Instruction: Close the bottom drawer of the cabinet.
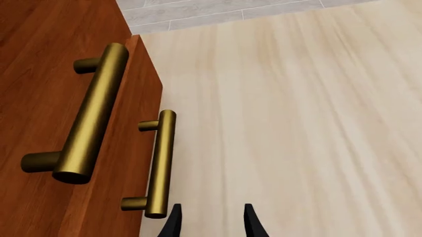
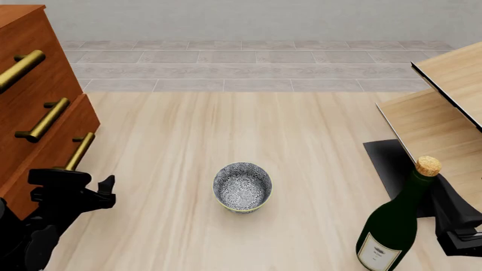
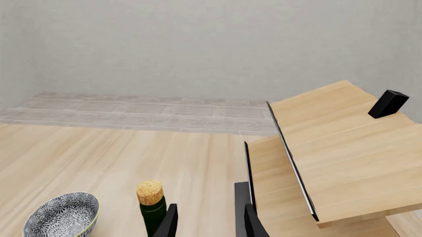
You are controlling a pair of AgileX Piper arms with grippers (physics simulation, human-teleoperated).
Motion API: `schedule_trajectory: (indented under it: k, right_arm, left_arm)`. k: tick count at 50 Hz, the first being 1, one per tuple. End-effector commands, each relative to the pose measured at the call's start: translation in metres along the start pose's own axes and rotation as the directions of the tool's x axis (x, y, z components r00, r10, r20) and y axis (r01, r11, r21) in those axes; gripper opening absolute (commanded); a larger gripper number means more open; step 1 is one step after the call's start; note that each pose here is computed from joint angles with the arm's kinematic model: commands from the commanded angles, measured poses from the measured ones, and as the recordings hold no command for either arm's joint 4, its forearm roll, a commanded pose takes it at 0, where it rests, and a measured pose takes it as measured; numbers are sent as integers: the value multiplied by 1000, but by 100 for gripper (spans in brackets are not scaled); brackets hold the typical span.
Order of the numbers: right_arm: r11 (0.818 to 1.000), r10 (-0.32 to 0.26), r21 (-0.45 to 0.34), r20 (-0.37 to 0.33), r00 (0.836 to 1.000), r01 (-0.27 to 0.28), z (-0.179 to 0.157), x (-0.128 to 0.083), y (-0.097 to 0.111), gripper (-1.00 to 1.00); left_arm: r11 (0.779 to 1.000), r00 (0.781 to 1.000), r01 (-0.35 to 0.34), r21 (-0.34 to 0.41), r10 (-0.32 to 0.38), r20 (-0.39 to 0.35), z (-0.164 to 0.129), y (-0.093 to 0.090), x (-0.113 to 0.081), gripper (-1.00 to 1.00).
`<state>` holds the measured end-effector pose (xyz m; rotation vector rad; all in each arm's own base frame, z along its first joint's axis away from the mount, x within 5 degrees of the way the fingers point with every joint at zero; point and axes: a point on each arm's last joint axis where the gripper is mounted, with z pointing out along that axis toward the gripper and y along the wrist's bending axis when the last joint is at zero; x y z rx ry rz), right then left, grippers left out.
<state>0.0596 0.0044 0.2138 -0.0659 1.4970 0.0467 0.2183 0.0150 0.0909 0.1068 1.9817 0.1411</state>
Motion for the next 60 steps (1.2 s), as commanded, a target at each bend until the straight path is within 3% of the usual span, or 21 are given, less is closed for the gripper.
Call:
schedule_trajectory:
  k: [1, 60]
  right_arm:
    - [1000, -5, -2, 0, 1000, 5, -1, 0, 0, 100]
    - [1000, -11, -5, 5, 1000, 11, -1, 0, 0, 100]
  left_arm:
    - [998, 999, -13, -64, 16, 47, 4, 12, -9, 100]
    - [972, 985, -157, -175, 166, 37, 4, 37, -12, 100]
